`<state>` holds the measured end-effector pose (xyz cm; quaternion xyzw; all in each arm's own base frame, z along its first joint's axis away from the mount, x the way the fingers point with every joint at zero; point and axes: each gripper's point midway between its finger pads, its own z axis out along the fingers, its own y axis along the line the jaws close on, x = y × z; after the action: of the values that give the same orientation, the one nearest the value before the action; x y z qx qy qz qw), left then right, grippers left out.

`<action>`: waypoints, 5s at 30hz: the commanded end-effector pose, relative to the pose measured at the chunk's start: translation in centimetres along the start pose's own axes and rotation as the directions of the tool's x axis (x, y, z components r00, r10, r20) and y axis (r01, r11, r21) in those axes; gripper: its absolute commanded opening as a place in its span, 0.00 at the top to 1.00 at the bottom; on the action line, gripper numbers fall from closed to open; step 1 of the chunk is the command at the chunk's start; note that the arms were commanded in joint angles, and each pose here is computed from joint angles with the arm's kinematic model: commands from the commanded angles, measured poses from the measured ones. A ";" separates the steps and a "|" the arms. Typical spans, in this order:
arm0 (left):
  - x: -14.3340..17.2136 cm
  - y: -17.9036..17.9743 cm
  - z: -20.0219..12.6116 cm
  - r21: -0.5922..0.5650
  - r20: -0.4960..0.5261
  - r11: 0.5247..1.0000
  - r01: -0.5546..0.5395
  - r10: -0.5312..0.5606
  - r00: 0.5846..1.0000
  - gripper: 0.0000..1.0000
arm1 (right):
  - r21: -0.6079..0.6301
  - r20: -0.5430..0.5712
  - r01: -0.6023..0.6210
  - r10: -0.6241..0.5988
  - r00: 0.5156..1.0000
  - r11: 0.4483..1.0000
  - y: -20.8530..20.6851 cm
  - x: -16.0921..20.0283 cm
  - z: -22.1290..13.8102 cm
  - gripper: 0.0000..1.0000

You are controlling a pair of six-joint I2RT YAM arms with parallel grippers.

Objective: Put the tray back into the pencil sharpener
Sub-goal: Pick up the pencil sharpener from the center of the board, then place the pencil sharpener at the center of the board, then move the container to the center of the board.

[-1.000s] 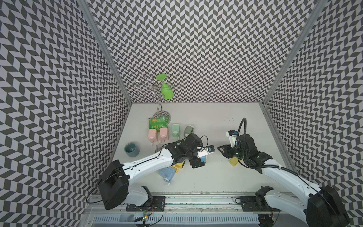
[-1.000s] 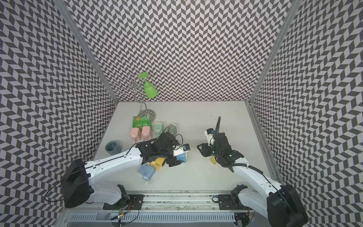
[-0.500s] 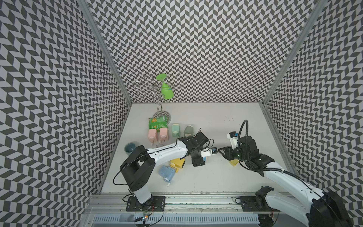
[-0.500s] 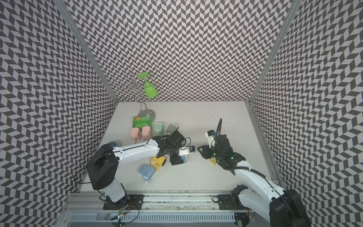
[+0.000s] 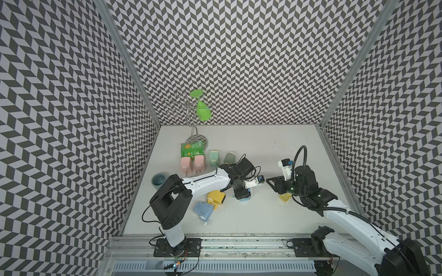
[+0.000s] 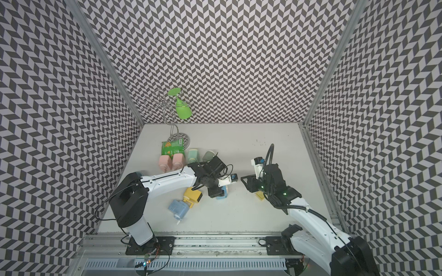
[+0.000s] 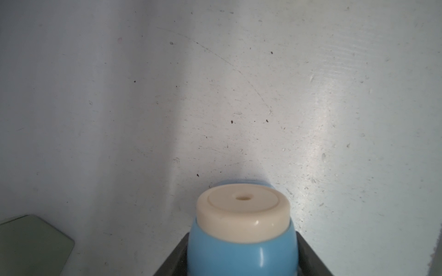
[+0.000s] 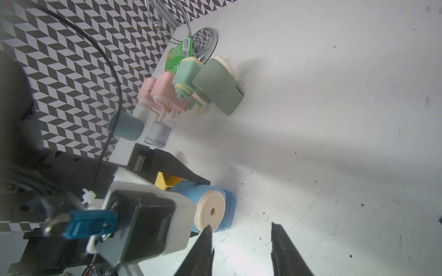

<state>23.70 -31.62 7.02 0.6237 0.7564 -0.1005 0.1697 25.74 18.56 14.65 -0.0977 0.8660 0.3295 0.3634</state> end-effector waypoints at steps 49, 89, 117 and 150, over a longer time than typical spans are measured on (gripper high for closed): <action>-7.7 18.0 1.9 -0.284 0.260 0.445 0.849 -0.817 0.515 0.32 | 0.136 0.263 -0.074 0.036 0.964 0.988 -2.5 -3.8 -4.7 0.58; 1.4 9.6 -23.9 -0.021 0.889 0.410 0.912 -0.410 0.205 0.20 | 0.580 0.055 -0.500 0.581 0.812 0.643 -11.3 9.4 -3.4 0.62; 2.8 9.3 -24.2 -0.010 0.894 0.399 0.917 -0.407 0.187 0.22 | 0.477 -0.029 -0.573 0.663 0.748 0.666 -4.9 10.4 1.7 0.77; 4.8 9.6 -22.6 0.018 0.878 0.386 0.922 -0.448 0.170 0.23 | 0.393 -0.441 0.217 -0.024 0.897 0.894 -1.4 10.1 3.3 0.64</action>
<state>29.44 -17.06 26.01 -0.0055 0.8016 -0.1986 0.5639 21.05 20.52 5.78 -0.1518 0.9644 0.0846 0.1992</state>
